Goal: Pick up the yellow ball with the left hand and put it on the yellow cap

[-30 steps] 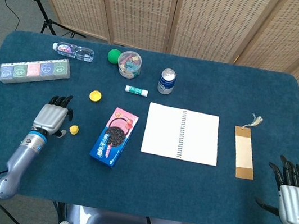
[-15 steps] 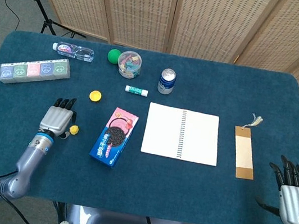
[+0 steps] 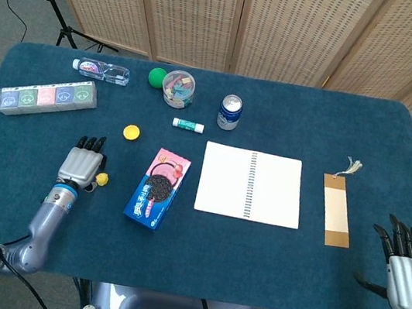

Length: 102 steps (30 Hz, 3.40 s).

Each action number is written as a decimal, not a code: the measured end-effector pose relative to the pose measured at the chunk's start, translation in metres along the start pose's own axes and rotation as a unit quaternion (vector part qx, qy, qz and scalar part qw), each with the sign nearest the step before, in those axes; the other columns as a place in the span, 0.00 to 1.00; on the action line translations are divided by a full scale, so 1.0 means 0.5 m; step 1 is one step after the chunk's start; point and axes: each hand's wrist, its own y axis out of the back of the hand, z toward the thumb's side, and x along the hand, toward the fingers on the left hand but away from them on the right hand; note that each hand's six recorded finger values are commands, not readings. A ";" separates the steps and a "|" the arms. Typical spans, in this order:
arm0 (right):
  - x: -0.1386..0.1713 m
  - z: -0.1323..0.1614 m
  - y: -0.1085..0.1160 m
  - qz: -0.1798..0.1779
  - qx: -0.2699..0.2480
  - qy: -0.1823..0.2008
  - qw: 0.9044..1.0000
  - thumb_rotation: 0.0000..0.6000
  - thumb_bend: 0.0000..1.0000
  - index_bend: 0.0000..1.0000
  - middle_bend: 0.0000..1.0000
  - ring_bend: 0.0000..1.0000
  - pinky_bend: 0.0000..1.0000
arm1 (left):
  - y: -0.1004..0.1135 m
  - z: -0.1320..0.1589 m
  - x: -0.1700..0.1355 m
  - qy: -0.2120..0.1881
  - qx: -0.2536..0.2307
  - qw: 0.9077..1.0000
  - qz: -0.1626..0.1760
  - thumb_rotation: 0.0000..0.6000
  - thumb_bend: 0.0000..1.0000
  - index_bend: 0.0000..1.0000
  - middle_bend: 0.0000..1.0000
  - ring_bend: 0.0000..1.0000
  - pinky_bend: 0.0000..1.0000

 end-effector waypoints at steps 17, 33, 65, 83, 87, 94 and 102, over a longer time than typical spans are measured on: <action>0.002 0.001 -0.001 0.002 -0.001 0.002 1.000 1.00 0.00 0.15 0.00 0.00 0.00 | -0.013 0.020 0.012 -0.004 0.003 1.000 0.007 1.00 0.27 0.59 0.00 0.00 0.02; 0.002 0.000 -0.001 0.002 0.001 0.001 1.000 1.00 0.00 0.15 0.00 0.00 0.00 | 0.007 0.006 0.013 0.002 -0.005 1.000 0.023 1.00 0.27 0.60 0.00 0.00 0.02; -0.001 -0.005 -0.006 0.013 0.000 -0.003 1.000 1.00 0.00 0.15 0.00 0.00 0.00 | 0.143 0.029 0.133 0.022 -0.048 0.992 0.112 1.00 0.27 0.60 0.00 0.00 0.02; -0.008 -0.015 -0.006 0.018 -0.009 -0.006 1.000 1.00 0.00 0.15 0.00 0.00 0.00 | 0.160 0.054 0.196 0.037 -0.037 0.991 0.126 1.00 0.27 0.60 0.00 0.00 0.02; -0.010 -0.016 -0.008 0.020 -0.008 -0.007 1.000 1.00 0.00 0.15 0.00 0.00 0.00 | 0.161 0.061 0.207 0.037 -0.040 0.991 0.120 1.00 0.27 0.60 0.00 0.00 0.02; -0.014 -0.020 -0.011 0.024 -0.008 -0.012 1.000 1.00 0.00 0.15 0.00 0.00 0.00 | 0.158 0.077 0.227 0.032 -0.062 0.993 0.099 1.00 0.27 0.60 0.00 0.00 0.02; -0.018 -0.023 -0.014 0.028 -0.008 -0.015 0.999 1.00 0.00 0.15 0.00 0.00 0.00 | 0.163 0.086 0.241 0.034 -0.063 0.993 0.093 1.00 0.27 0.60 0.00 0.00 0.02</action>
